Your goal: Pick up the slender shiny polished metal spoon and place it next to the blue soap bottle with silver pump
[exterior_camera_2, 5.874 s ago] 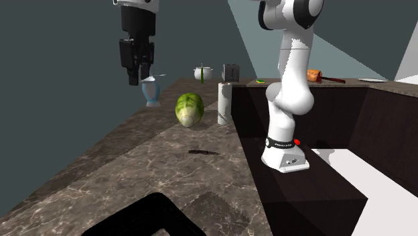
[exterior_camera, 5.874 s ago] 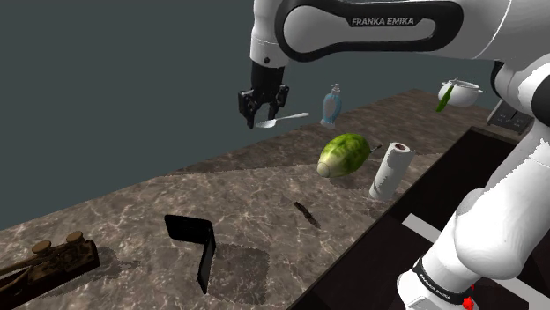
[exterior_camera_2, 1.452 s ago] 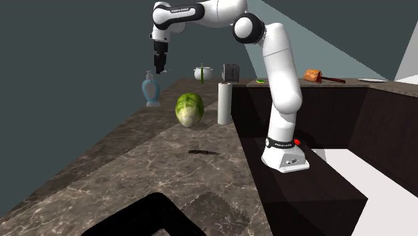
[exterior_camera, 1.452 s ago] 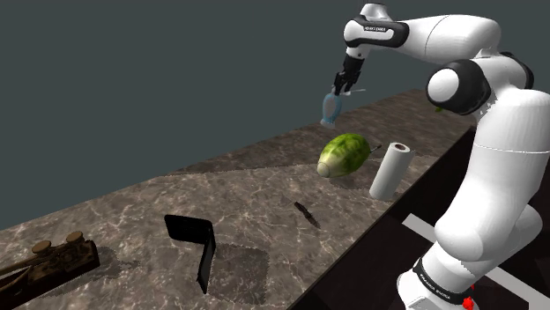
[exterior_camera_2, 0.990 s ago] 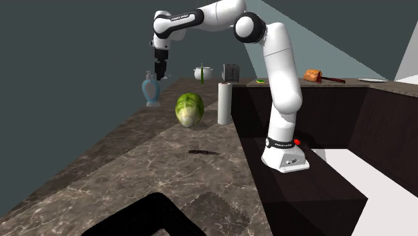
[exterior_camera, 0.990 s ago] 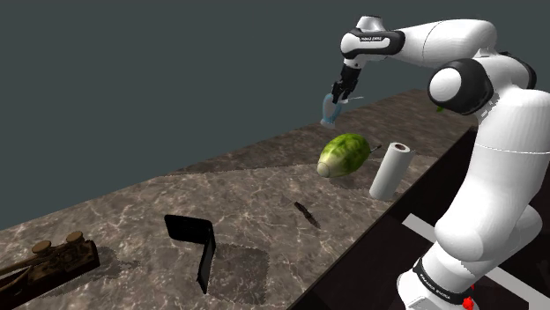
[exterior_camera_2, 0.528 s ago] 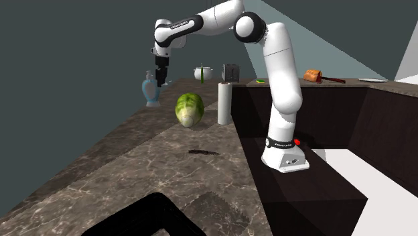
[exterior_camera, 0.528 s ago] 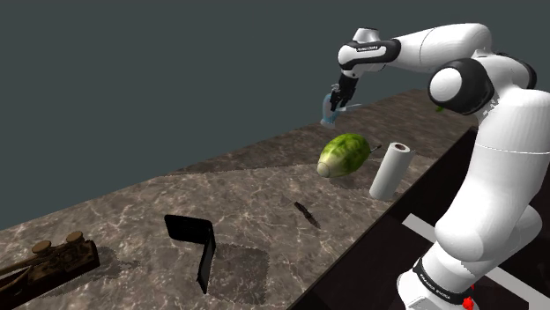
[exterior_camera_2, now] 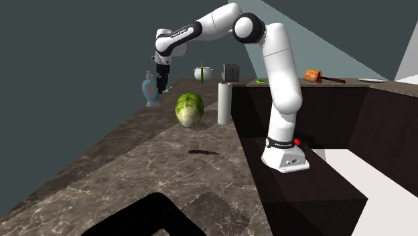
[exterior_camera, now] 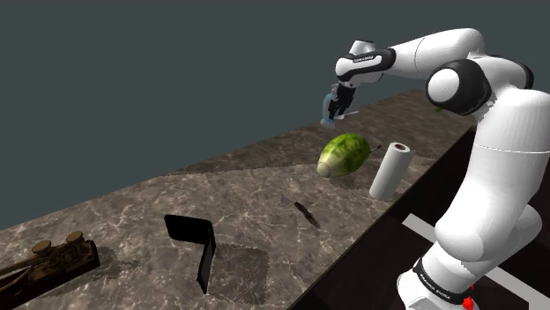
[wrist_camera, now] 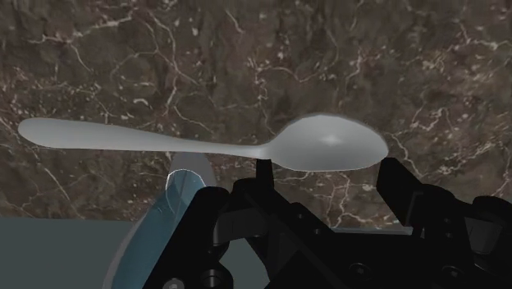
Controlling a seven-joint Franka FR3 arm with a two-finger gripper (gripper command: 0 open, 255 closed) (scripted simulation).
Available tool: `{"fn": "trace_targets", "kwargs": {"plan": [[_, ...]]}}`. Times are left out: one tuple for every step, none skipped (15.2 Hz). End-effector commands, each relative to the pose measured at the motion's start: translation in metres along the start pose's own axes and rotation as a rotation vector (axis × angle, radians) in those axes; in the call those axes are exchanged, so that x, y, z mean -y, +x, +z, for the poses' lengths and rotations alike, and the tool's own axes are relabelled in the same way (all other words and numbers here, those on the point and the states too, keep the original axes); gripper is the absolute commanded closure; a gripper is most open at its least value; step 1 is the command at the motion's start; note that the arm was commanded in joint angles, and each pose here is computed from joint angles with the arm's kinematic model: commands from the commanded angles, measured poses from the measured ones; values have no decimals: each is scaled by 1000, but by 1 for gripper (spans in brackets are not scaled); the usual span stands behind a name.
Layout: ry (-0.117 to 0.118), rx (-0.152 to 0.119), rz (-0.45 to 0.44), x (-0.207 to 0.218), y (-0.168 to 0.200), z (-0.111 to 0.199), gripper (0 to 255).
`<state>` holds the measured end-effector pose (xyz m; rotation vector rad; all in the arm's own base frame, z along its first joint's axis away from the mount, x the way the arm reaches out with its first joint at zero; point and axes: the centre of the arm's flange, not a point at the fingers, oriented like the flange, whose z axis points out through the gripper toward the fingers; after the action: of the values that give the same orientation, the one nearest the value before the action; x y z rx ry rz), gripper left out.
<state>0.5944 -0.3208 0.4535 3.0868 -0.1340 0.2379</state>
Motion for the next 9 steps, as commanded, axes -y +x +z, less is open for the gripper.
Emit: {"fn": "trace_targets", "kwargs": {"plan": [[0, -1, 0, 1, -1, 11, 255], [0, -1, 0, 1, -2, 16, 255], [0, -1, 0, 1, -3, 21, 255], [0, -1, 0, 2, -4, 27, 255], [0, -1, 0, 2, -5, 32, 255], [0, -1, 0, 2, -6, 37, 255], [0, -1, 0, 2, -6, 42, 255], [0, -1, 0, 2, -7, 47, 255], [0, -1, 0, 3, -8, 53, 255]]}}
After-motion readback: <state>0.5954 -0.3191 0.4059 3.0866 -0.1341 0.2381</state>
